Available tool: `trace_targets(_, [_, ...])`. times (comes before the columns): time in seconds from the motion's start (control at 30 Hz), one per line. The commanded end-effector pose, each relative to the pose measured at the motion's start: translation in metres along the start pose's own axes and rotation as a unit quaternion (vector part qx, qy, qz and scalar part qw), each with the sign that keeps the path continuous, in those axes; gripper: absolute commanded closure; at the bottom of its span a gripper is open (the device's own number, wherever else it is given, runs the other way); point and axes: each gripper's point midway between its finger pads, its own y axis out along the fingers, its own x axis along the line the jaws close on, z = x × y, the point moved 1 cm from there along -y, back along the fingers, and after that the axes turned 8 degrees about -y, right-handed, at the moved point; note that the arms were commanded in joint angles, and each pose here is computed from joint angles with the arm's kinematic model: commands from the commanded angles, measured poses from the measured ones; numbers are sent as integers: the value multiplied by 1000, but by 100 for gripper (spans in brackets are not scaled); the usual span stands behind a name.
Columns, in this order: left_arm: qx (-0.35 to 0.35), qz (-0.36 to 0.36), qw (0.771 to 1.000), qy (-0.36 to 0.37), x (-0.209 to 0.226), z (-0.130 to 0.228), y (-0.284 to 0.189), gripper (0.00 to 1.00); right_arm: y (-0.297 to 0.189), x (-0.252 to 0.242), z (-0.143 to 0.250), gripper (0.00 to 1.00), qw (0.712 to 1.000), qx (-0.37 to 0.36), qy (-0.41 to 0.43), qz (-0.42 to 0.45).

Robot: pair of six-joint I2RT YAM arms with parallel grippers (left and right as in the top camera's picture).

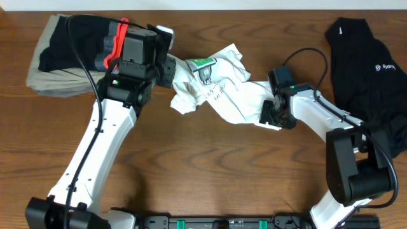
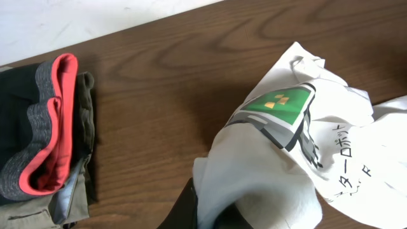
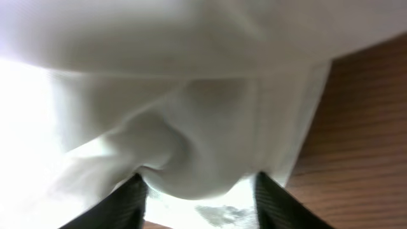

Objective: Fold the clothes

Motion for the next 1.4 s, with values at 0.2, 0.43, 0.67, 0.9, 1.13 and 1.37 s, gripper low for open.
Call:
trace_targets(0.2, [2, -10, 1000, -6, 5, -1, 1, 94, 13, -7, 14, 99, 1000, 24, 13, 5])
trace_targets(0.43, [-10, -76, 997, -6, 26, -5, -7, 94, -68, -31, -21, 99, 998, -60, 30, -15])
trace_targets(0.67, [-49, -114, 992, -11, 39, -18, -47, 94, -176, -71, -33, 99, 984, -166, 58, -20])
trace_targets(0.9, [-102, -111, 988, -19, 39, -24, -115, 94, -239, -88, -10, 99, 974, -218, 62, -18])
trace_targets(1.13, [-176, -101, 978, -47, 41, -17, -198, 94, -276, -88, 20, 99, 963, -261, 60, -26])
trace_targets(1.37, [-220, -87, 968, -81, 41, -8, -240, 94, -282, -86, 21, 99, 960, -271, 58, -33])
